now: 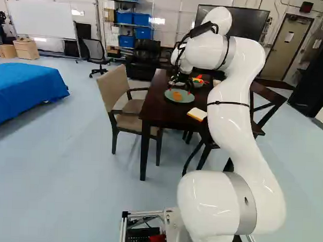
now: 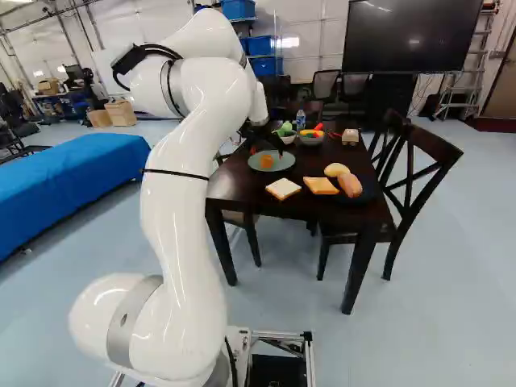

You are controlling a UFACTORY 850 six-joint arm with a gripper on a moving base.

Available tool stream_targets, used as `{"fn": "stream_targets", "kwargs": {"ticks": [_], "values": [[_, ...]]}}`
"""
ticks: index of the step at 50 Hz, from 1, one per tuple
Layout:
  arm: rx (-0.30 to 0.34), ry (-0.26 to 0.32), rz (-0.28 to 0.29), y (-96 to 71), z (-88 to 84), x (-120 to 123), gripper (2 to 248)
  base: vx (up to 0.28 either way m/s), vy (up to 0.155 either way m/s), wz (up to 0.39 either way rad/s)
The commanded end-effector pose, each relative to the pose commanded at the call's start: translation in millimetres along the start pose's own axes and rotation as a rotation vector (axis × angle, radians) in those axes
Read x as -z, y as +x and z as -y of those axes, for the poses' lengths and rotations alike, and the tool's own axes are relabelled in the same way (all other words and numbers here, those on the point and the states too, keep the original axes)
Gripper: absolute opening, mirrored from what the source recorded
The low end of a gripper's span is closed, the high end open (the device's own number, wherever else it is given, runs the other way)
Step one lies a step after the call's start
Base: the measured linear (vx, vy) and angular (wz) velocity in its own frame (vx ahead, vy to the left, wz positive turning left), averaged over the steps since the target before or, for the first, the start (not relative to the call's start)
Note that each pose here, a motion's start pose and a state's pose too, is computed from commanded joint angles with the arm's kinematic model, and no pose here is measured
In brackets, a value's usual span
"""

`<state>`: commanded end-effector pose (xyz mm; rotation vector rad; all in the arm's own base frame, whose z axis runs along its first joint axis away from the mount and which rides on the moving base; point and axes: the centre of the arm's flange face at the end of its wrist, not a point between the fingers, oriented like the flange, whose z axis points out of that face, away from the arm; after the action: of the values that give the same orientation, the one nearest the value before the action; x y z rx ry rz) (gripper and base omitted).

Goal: Move the croissant to the empty plate

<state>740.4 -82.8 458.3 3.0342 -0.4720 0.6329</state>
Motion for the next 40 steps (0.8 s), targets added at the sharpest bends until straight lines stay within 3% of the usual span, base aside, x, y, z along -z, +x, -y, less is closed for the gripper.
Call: {"fn": "stream_targets", "kwargs": {"ticks": [18, 40], "values": [[-0.001, 0.005, -0.024, 1.8, -0.6, 24.3, 247, 0.0, 0.0, 0.0], [-0.006, 0.004, -0.033, -16.1, -8.6, 68.5, 247, 0.0, 0.0, 0.0]]}}
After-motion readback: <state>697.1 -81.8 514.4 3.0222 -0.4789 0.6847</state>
